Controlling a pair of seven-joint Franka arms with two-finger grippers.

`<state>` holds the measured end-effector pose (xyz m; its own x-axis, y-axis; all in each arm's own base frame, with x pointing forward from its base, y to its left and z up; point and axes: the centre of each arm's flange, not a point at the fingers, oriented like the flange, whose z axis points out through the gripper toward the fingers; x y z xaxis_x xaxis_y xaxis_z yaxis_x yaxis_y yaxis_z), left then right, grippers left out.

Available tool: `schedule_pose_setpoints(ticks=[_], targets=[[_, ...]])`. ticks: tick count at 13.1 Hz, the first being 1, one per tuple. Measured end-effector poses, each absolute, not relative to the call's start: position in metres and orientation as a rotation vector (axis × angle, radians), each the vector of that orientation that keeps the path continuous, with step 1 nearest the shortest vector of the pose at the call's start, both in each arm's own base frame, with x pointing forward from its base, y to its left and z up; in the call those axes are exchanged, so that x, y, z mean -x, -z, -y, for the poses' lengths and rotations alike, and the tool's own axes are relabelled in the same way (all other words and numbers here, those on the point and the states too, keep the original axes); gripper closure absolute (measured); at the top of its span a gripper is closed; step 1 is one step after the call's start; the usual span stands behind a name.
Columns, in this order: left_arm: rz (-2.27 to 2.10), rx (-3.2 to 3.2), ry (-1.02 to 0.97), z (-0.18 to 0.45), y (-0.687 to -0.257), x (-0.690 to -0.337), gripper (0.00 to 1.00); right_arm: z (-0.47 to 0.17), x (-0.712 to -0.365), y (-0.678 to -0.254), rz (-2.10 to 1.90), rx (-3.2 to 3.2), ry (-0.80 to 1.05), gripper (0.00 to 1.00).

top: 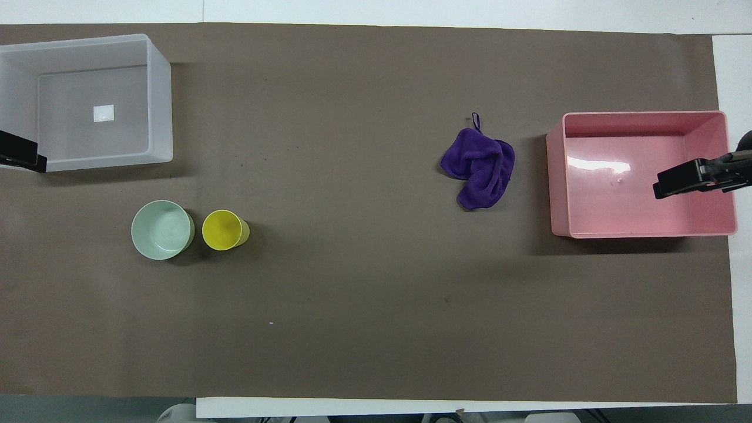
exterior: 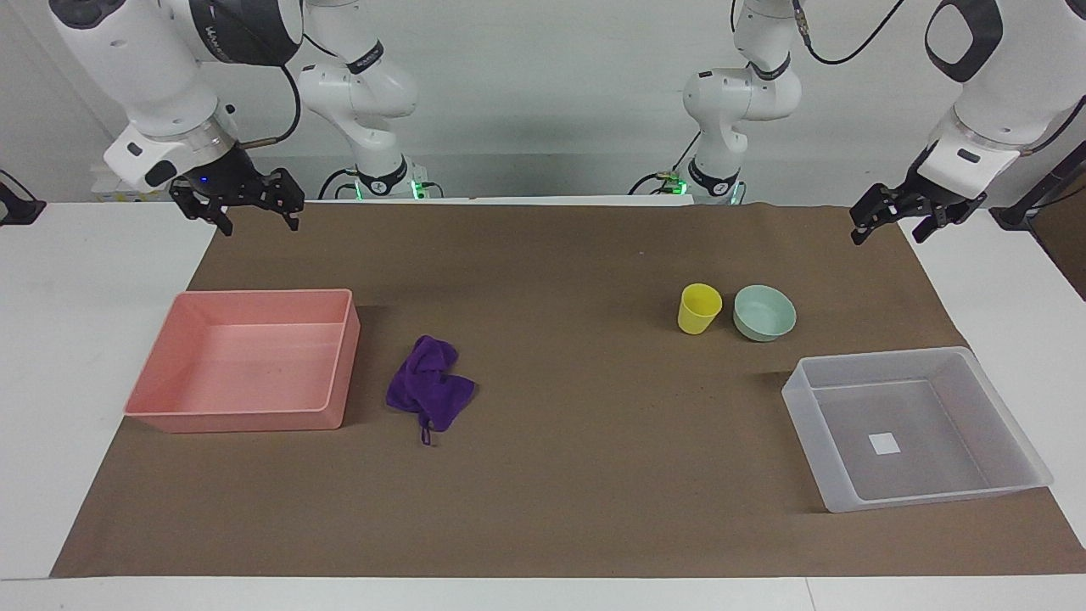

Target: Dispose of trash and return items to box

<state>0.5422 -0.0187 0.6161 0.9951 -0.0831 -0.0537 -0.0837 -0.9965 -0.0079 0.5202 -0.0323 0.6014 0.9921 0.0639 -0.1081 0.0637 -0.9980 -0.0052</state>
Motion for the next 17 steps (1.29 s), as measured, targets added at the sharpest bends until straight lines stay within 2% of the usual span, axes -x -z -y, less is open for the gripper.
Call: schedule_pose_setpoints(ticks=[6, 8, 9, 11, 13, 15, 16, 17], targets=[[-0.127, 3.128, -0.090, 0.017, -0.614, -0.542, 0.00, 0.026, -0.525, -0.597, 0.080, 3.129, -0.128, 0.02], [-0.128, 3.130, -0.064, 0.016, -0.599, -0.539, 0.00, -0.001, -0.543, -0.574, 0.119, 3.106, -0.109, 0.01], [-0.129, 3.133, -0.017, 0.015, -0.578, -0.536, 0.00, -0.021, -0.555, -0.558, 0.126, 3.099, -0.091, 0.01], [-0.103, 3.140, 0.030, 0.013, -0.505, -0.514, 0.00, -0.070, -0.581, -0.517, 0.134, 3.073, -0.064, 0.01], [-0.089, 3.144, -0.008, 0.014, -0.424, -0.487, 0.00, -0.115, -0.601, -0.470, 0.157, 3.065, -0.044, 0.01], [-0.087, 3.143, -0.050, 0.018, -0.364, -0.467, 0.00, -0.146, -0.614, -0.417, 0.188, 3.060, -0.015, 0.02], [-0.067, 3.142, -0.041, 0.019, -0.340, -0.460, 0.05, -0.155, -0.618, -0.386, 0.200, 3.059, -0.004, 0.02], [-0.055, 3.142, -0.022, 0.021, -0.323, -0.455, 0.19, -0.160, -0.620, -0.357, 0.204, 3.059, -0.002, 0.02]])
